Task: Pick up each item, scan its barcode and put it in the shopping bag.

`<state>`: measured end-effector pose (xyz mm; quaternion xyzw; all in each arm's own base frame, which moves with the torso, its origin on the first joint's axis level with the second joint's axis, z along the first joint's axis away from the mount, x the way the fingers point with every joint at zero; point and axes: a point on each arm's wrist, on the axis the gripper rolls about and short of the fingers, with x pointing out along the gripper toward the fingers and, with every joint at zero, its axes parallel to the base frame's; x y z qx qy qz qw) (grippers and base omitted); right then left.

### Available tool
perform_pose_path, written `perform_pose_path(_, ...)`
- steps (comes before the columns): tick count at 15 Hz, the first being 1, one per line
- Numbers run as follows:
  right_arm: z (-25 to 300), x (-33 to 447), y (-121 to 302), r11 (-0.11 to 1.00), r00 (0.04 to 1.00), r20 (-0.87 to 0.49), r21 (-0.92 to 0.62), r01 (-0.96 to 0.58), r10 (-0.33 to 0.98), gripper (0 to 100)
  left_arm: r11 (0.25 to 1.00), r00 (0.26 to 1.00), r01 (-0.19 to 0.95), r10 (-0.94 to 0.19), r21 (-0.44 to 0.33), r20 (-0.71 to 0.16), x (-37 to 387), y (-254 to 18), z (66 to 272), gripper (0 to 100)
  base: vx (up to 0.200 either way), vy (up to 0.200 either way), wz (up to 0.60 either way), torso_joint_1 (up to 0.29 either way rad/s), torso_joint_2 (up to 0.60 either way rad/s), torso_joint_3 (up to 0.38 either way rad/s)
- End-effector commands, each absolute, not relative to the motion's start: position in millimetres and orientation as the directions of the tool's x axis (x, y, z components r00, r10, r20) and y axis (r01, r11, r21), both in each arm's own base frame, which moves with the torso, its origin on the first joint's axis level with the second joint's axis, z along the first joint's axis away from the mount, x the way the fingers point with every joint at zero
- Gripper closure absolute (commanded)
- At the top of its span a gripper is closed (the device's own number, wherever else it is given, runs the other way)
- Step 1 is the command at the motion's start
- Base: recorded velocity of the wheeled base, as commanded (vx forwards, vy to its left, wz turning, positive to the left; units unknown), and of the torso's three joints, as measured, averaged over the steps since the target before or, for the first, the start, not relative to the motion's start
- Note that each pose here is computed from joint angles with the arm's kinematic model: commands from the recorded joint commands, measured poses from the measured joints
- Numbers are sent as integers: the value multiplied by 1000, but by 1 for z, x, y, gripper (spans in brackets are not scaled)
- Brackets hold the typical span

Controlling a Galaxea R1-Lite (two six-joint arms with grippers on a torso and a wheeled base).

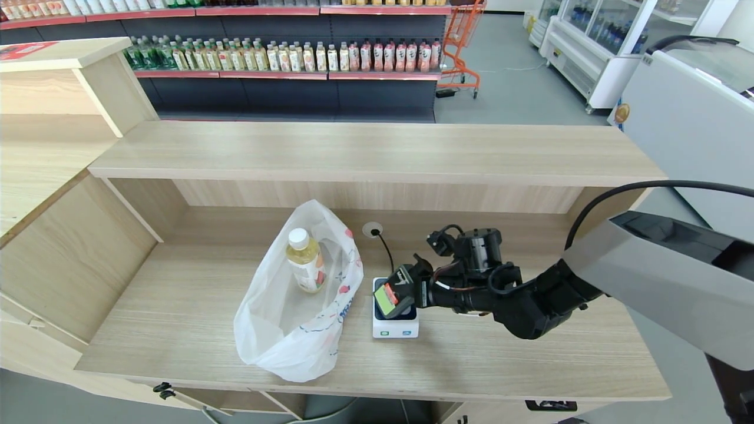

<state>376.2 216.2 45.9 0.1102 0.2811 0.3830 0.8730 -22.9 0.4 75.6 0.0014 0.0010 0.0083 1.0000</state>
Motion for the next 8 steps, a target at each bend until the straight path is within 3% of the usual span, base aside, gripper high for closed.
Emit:
perform_pose_path(1,41,377,217,686,545,-417,410,-601,727,100,1000,1000,-17,17,3,-2,-23,0,76,0,0,0,0,0,0,0)
perform_pose_path(5,66,382,220,692,595,-356,429,-581,720,100,1000,1000,-17,17,3,-2,-23,0,76,0,0,0,0,0,0,0)
perform_pose_path(8,134,372,184,708,677,-248,414,-572,693,100,1000,1000,-17,17,3,-2,-23,0,76,0,0,0,0,0,0,0)
